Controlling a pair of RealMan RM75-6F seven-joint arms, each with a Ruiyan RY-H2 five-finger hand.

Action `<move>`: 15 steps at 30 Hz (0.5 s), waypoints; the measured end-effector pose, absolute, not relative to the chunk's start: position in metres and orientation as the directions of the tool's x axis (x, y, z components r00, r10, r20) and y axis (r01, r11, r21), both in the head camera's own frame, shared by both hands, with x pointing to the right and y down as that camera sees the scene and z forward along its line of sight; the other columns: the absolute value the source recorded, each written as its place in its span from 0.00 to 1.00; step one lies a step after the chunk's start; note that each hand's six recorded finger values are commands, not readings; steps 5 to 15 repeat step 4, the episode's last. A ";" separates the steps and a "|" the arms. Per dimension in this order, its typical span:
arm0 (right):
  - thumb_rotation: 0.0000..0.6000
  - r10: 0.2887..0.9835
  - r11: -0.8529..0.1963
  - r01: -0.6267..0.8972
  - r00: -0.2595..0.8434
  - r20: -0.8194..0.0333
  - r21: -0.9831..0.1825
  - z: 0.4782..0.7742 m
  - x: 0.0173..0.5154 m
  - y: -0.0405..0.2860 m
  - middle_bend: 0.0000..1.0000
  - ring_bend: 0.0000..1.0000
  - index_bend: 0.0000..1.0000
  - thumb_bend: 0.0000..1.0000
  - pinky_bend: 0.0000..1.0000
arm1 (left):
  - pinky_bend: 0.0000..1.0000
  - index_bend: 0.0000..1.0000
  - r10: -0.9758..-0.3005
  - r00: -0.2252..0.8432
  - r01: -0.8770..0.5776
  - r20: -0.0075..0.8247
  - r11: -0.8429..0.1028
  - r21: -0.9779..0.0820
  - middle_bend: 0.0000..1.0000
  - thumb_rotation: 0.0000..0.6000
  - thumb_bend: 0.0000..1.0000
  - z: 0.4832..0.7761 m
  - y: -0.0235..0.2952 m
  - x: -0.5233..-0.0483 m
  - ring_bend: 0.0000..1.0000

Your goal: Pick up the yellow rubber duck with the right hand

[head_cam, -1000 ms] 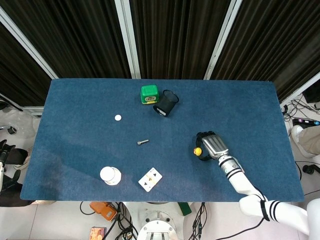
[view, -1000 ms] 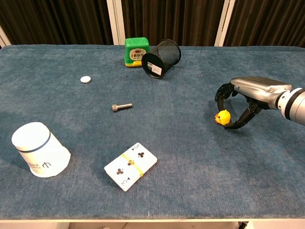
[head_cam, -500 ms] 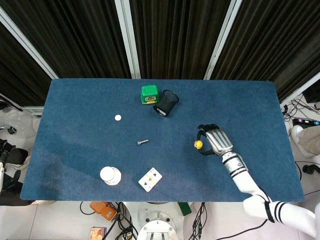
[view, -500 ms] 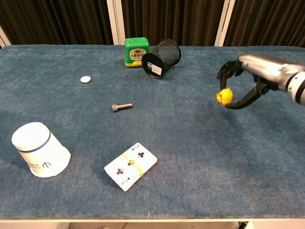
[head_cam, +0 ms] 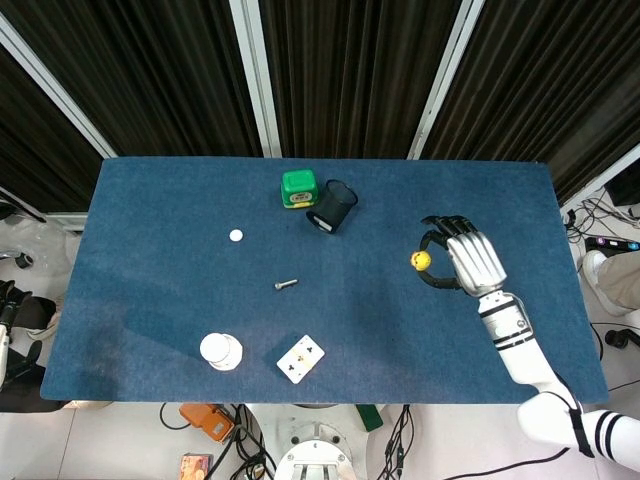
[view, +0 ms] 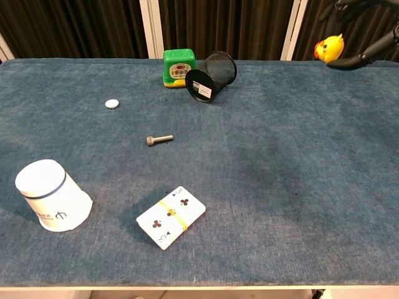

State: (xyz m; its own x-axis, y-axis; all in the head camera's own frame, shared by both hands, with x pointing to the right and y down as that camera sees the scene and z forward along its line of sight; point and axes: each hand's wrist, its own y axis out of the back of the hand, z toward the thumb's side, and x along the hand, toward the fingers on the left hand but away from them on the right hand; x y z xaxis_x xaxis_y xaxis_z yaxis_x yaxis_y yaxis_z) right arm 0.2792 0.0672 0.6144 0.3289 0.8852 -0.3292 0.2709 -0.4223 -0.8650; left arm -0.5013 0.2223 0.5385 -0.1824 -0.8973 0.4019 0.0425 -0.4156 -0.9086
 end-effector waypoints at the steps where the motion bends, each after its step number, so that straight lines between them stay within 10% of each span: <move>1: 1.00 0.885 -0.422 0.271 0.328 -0.329 -0.865 0.614 0.280 0.067 0.31 0.29 0.63 0.48 0.25 | 0.17 0.17 -0.897 -0.183 0.042 0.402 -0.415 -0.909 0.03 1.00 0.30 0.538 0.222 -0.501 0.07; 15: 1.00 0.887 -0.418 0.271 0.327 -0.326 -0.867 0.612 0.281 0.068 0.31 0.29 0.63 0.48 0.25 | 0.17 0.17 -0.897 -0.184 0.041 0.401 -0.415 -0.909 0.03 1.00 0.30 0.538 0.222 -0.502 0.07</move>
